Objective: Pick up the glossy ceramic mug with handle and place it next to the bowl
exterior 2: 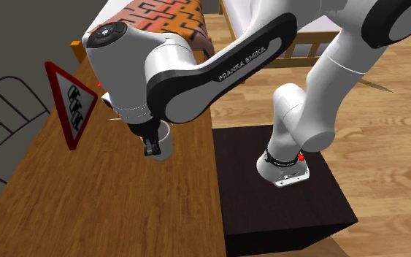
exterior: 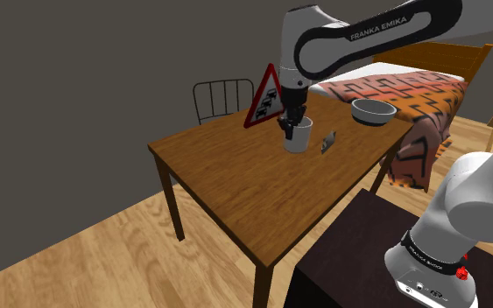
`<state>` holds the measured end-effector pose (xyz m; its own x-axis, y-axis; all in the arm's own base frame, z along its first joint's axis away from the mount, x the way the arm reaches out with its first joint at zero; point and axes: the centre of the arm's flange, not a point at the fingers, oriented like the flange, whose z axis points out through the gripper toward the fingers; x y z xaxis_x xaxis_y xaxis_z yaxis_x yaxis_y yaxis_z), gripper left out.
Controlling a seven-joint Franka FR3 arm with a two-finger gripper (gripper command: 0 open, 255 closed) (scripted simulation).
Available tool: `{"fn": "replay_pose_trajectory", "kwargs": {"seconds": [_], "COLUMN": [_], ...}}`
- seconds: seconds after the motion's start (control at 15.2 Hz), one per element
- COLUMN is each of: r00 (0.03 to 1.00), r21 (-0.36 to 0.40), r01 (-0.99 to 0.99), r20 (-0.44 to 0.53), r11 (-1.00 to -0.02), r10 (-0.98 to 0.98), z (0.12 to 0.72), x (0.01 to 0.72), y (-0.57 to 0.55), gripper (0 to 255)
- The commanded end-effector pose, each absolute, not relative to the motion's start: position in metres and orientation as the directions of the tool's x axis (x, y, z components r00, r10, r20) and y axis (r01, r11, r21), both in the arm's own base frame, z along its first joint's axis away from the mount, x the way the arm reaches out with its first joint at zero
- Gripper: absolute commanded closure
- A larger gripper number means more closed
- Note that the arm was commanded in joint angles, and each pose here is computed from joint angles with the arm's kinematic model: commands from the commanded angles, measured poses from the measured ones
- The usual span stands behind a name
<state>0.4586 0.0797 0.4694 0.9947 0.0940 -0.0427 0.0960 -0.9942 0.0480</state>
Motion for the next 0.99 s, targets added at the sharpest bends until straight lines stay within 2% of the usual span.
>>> {"fn": "replay_pose_trajectory", "kwargs": {"seconds": [0.0,0.53,0.92], "r00": [0.995,0.995,0.995], "r21": [0.048,0.048,0.048], "r01": [0.096,0.096,0.096], "r20": [-0.043,-0.043,-0.043], "r11": [-0.994,-0.994,-0.994], "r10": [0.094,0.094,0.094], "z": [0.48,0.521,0.521], "x": [0.459,0.459,0.471], "y": [0.079,0.079,0.001], "gripper": [255,255,255]}}
